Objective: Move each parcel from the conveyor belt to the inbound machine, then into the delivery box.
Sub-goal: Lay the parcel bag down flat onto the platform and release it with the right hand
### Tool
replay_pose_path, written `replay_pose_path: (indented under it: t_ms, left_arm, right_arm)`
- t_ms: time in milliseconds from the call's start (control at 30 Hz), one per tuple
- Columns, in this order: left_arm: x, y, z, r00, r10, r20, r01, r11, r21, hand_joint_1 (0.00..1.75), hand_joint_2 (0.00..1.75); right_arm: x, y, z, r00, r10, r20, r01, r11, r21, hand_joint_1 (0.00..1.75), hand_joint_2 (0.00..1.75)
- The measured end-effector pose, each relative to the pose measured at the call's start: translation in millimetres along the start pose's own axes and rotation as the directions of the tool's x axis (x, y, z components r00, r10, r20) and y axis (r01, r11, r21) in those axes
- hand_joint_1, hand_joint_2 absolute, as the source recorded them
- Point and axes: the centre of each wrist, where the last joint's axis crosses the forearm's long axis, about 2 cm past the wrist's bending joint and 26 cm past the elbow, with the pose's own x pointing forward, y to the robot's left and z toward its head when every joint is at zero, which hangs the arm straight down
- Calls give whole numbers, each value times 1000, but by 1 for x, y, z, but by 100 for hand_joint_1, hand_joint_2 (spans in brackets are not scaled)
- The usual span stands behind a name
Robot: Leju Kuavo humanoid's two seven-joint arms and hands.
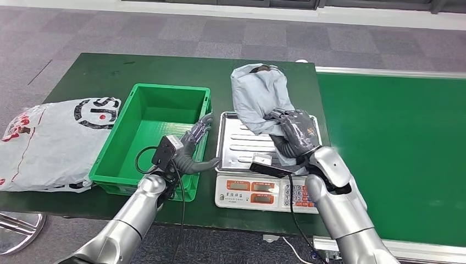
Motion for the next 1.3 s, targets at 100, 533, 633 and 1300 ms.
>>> replay_pose_path:
  t_ms: [100,533,633,1300]
  left_arm:
    - [-1,0,0,1000,0,-4,0,1000,-1,0,175]
    - [-2,-6,-6,1000,7,-19,-7,1000,-30,0,175]
    - [-3,-8,-5,1000,5,-25,-6,1000,-21,0,175]
    - [-5,-5,-1,999,-3,-35,3,1000,5,0,175]
  right_arm:
    - [2,3,-4,1000,-7,6,7,1000,23,175,175]
    - [17,48,-30,949,-308,-66,302,826,475,0,175]
    - [24,57,-31,926,-369,-80,355,781,513,0,175]
    - [25,62,-34,854,-517,-55,482,747,458,0,175]
